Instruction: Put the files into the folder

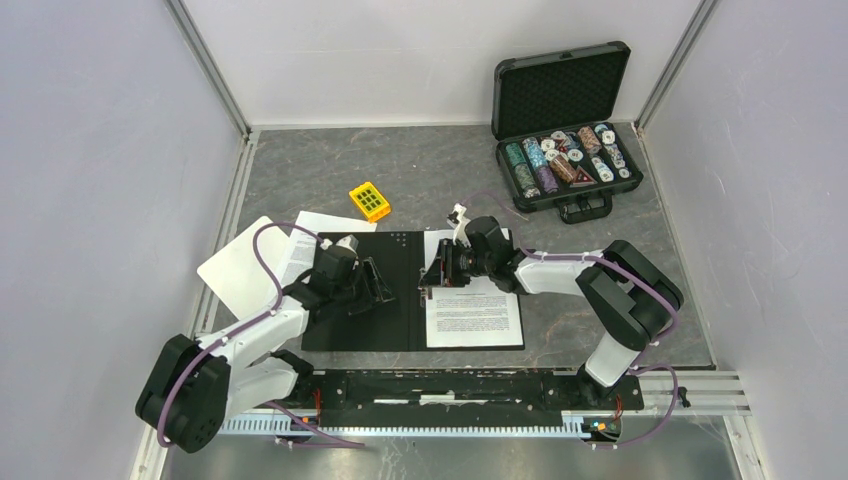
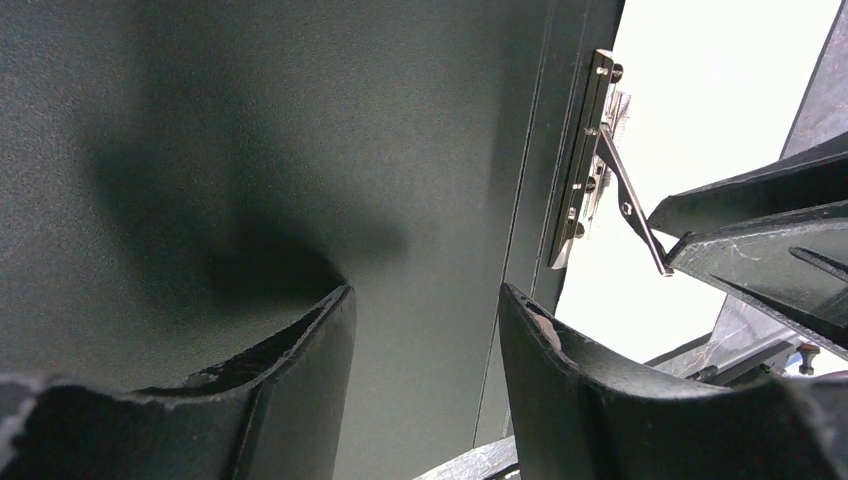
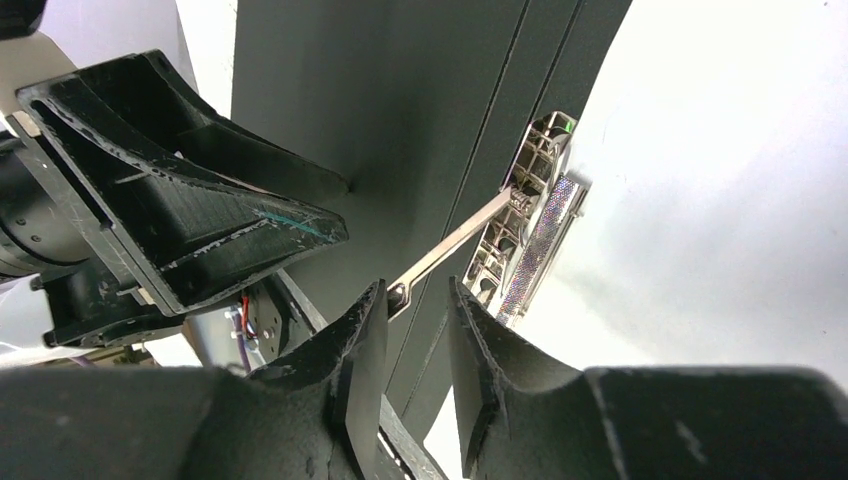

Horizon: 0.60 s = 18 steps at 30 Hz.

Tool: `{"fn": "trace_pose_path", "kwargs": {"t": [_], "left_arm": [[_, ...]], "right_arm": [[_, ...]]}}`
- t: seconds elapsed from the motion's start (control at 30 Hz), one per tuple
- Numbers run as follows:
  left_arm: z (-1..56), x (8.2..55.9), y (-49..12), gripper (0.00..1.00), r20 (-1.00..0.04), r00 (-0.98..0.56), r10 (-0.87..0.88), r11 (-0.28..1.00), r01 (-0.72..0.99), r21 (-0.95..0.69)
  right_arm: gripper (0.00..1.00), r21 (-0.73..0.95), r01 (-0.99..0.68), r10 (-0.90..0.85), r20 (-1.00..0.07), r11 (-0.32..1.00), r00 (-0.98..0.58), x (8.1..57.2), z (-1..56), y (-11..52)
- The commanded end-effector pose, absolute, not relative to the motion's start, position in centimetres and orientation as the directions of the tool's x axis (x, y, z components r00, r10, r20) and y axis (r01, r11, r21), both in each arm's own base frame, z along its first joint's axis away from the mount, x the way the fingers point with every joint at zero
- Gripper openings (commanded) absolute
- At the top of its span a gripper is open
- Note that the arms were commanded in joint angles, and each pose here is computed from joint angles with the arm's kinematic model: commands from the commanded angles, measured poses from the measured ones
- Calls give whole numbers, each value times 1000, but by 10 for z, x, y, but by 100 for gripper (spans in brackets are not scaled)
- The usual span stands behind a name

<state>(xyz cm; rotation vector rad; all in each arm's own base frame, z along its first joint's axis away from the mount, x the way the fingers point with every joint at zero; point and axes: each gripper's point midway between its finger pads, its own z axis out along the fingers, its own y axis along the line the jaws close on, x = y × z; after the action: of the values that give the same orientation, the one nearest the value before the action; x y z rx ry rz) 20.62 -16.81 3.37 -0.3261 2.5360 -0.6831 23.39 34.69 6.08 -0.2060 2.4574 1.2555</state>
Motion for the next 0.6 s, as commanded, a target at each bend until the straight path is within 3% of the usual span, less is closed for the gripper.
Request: {"fn": "trace_pose_path", "kwargs": {"t": [0.0, 0.57], "left_arm": [[30, 208, -166, 61, -401, -845, -352, 846, -104, -523], [26, 209, -168, 61, -389, -849, -359, 842, -116, -526]], "right_arm": [[34, 724, -310, -4, -391, 616, -920, 224, 46, 343], [31, 585, -362, -138, -392, 726, -909, 217, 10, 329]]}}
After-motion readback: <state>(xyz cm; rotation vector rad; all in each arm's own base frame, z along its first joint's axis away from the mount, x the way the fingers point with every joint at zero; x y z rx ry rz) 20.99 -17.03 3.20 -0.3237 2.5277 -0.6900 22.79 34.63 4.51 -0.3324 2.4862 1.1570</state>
